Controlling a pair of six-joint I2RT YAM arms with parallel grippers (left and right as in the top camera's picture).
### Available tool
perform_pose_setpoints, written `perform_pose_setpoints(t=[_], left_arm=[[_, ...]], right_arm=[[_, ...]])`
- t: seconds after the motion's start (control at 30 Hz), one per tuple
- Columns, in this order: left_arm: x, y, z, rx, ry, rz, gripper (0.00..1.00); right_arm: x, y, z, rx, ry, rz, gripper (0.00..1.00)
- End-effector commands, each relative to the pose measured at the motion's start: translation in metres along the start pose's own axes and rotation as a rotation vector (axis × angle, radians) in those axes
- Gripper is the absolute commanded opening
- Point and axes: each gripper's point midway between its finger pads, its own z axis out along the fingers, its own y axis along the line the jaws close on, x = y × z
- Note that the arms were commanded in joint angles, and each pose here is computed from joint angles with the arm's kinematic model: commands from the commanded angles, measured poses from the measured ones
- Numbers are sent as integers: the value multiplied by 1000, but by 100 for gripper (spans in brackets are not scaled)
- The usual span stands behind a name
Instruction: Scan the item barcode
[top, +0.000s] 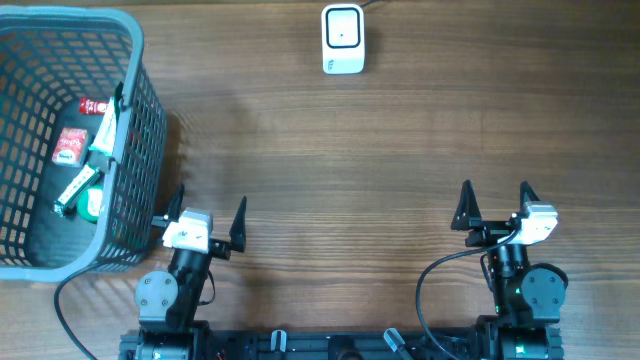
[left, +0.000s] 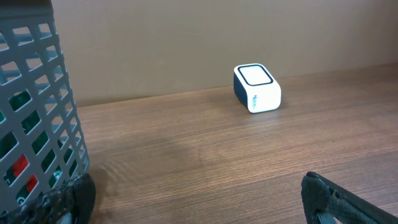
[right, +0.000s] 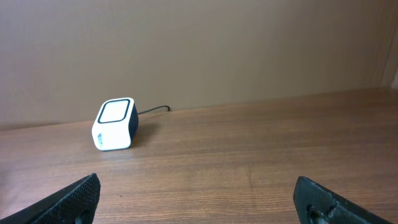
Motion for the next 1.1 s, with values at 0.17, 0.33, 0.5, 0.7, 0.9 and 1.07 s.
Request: perform_pose_setpoints(t=[0.17,0.33,0.5,0.7,0.9,1.07], left_arm=[[2,-2,0,12,1,-7,100],[2,-2,0,12,2,-7,100],[2,-2,0,12,1,-7,100],[-3,-24,-2,143,-18,-57,100],[-74,-34,-20,211,-141,-75,100],[-162,-18,-29,139,-126,-156,100]], right_arm=[[1,-4,0,23,2,1,100],[1,-4,0,23,2,2,100],[1,-4,0,23,2,2,100],[1,-4,0,23,2,2,100],[1,-4,0,23,2,2,100],[1,-4,0,23,2,2,100]])
